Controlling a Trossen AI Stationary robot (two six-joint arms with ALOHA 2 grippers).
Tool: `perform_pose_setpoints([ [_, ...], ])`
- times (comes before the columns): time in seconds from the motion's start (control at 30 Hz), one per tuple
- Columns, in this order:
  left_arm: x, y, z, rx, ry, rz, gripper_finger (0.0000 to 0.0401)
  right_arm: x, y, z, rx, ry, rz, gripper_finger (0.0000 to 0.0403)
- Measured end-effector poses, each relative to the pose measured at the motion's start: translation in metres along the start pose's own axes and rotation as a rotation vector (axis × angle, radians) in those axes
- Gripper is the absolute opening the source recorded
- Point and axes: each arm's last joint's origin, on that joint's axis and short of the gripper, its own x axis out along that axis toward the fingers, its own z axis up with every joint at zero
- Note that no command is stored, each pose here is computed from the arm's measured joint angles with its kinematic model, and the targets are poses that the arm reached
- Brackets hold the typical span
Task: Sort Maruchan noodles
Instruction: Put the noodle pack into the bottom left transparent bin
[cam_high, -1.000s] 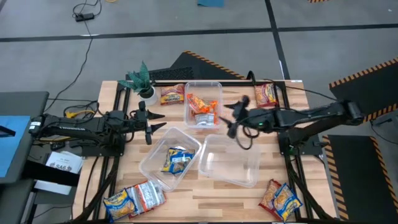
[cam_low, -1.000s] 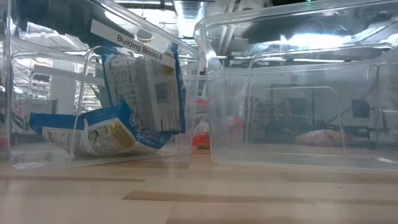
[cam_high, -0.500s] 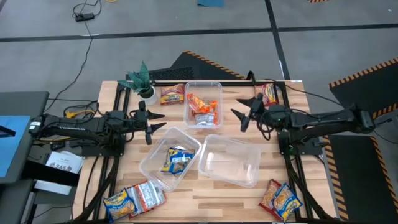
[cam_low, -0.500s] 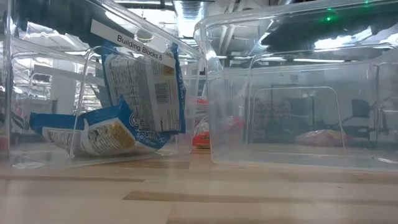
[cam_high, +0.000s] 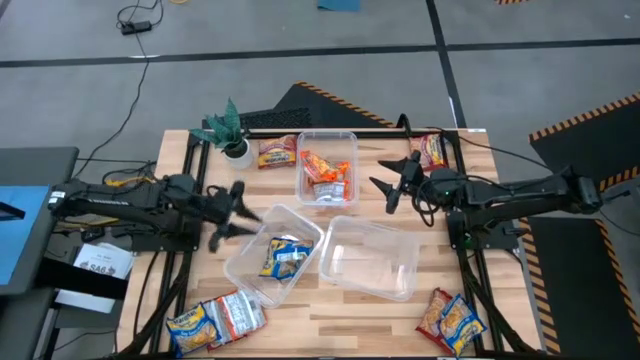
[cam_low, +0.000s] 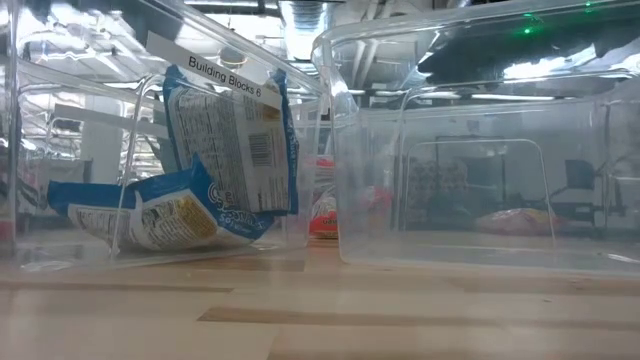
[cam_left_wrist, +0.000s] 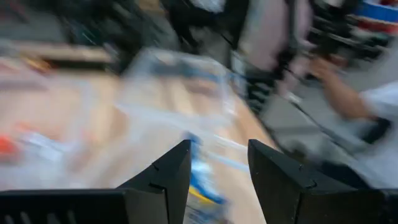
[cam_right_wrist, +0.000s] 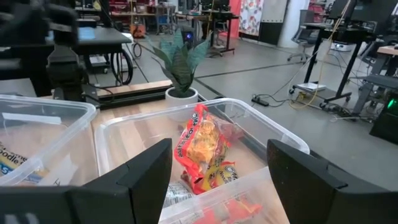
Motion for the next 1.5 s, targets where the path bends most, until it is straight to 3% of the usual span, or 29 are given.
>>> perform_pose_setpoints([
  [0.13, -0.003, -0.023, 0.014, -0.183, 0.164, -0.095, 0.0146, 0.0, 0.0, 0.0, 0.0, 0.001, 0.0, 0.0283],
  [0.3, 0.007, -0.062, 0.005, -0.421, 0.43, -0.148, 0.0146, 0.0, 0.0, -0.001, -0.004, 0.008, 0.0, 0.0283],
  [0.4, 0.014, -0.087, -0.009, -0.561, 0.603, -0.129, 0.0146, 0.0, 0.0, -0.001, -0.004, 0.009, 0.0, 0.0283],
  [0.5, 0.015, -0.107, -0.031, -0.658, 0.78, -0.031, 0.0146, 0.0, 0.0, -0.001, -0.004, 0.009, -0.001, 0.0283],
  [0.67, 0.013, -0.133, -0.065, -0.657, 0.938, 0.157, 0.0146, 0.0, 0.0, -0.001, -0.004, 0.008, -0.001, 0.0283],
  [0.77, 0.013, -0.144, -0.079, -0.632, 0.975, 0.216, 0.0146, 0.0, 0.0, -0.001, -0.023, 0.008, -0.001, 0.0283],
  [0.97, 0.01, -0.154, -0.085, -0.639, 0.992, 0.216, 0.0146, 0.0, 0.0, -0.001, -0.027, 0.006, -0.001, 0.0283],
  [1.5, 0.003, -0.152, -0.083, -0.637, 1.041, 0.19, 0.0146, 0.0, 0.0, -0.001, -0.028, 0.008, -0.003, 0.0283],
])
